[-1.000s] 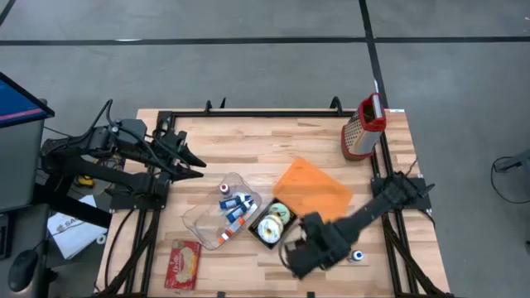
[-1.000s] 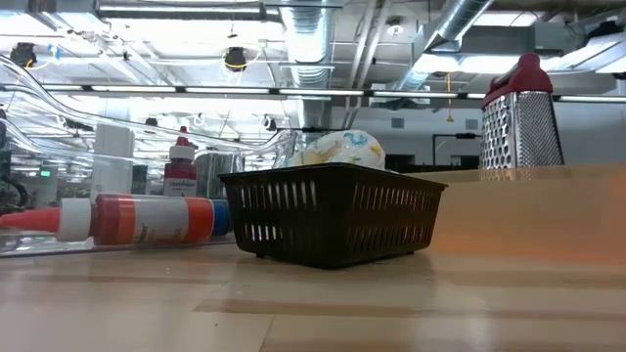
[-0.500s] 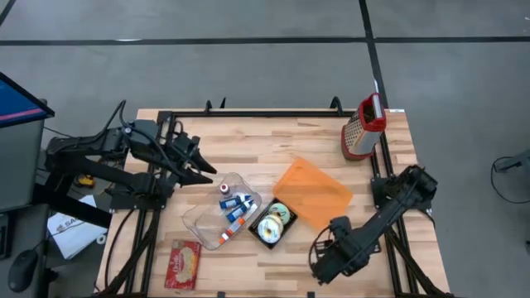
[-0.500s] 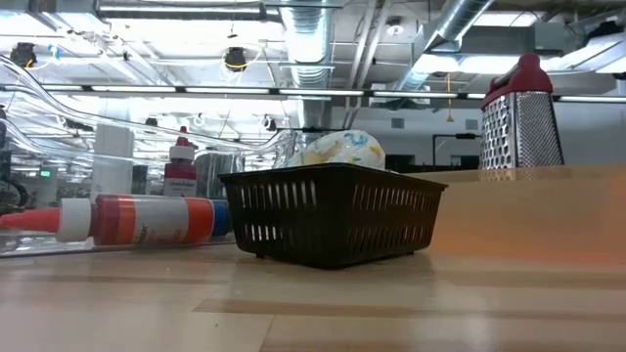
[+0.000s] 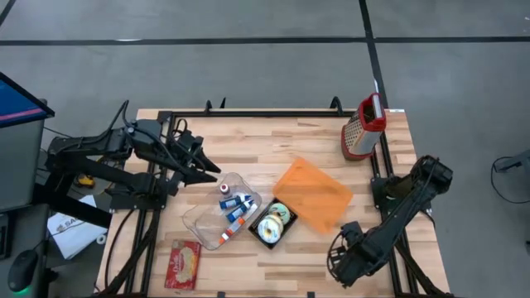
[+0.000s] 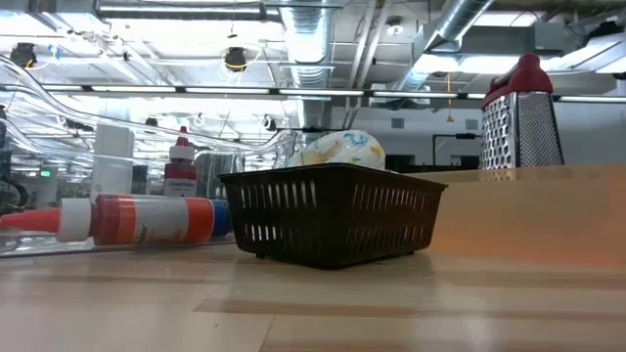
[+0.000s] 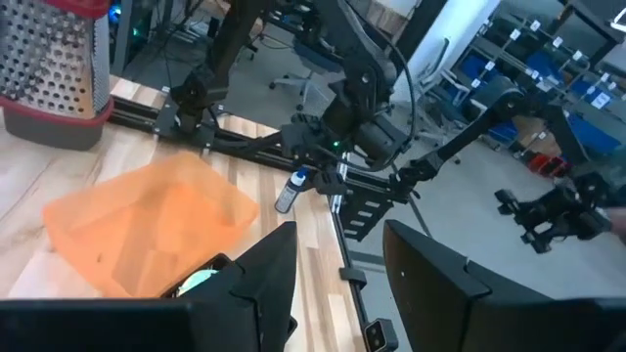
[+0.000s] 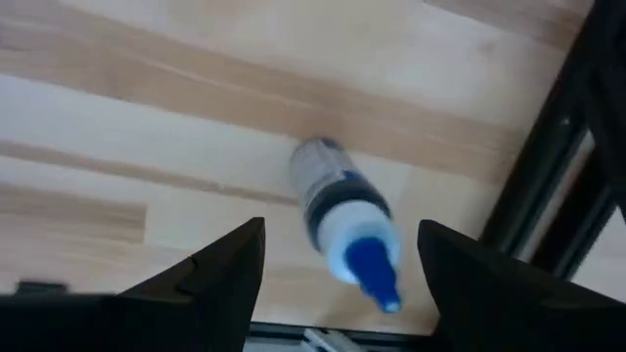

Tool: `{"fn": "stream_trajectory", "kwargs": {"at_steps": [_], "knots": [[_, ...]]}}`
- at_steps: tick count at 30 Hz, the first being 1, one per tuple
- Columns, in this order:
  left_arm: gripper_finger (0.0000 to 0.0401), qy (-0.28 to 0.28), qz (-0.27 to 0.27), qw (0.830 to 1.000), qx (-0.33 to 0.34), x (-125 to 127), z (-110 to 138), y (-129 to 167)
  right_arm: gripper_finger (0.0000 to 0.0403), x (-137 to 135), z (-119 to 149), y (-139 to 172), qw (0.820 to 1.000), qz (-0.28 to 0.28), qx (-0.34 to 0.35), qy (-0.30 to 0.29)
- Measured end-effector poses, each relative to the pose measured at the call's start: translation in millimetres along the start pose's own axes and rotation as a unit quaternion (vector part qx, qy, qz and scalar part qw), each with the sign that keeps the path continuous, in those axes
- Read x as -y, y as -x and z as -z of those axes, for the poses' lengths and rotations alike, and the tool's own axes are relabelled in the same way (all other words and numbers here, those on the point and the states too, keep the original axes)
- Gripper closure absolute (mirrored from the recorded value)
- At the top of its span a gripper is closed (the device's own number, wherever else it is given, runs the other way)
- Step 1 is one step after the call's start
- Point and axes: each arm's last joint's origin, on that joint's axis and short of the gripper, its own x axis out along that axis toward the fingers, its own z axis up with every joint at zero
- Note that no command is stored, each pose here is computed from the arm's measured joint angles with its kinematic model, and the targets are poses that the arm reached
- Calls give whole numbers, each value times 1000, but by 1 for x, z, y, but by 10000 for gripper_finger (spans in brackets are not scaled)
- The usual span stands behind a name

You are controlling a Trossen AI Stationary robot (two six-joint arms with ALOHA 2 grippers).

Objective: Pick & Place Food Item
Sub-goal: Put the blue food coloring bottle into the transparent bin

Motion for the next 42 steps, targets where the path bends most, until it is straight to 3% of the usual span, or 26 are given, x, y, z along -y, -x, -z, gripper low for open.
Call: {"fn": "stream_trajectory", "kwargs": {"at_steps": [14, 32, 36, 42], "knots": [[251, 33, -29, 999, 31, -11, -8, 3, 155, 7, 7, -27, 999, -20, -10, 25], [251, 34, -36, 998, 45, -15, -11, 4, 381, 15, 13, -23, 999, -26, -5, 37], [251, 34, -36, 998, 44, -14, -11, 4, 375, 17, 10, -16, 998, -41, -8, 36], [251, 34, -36, 998, 44, -14, -11, 4, 293, 18, 1, -10, 999, -39, -7, 26]]}}
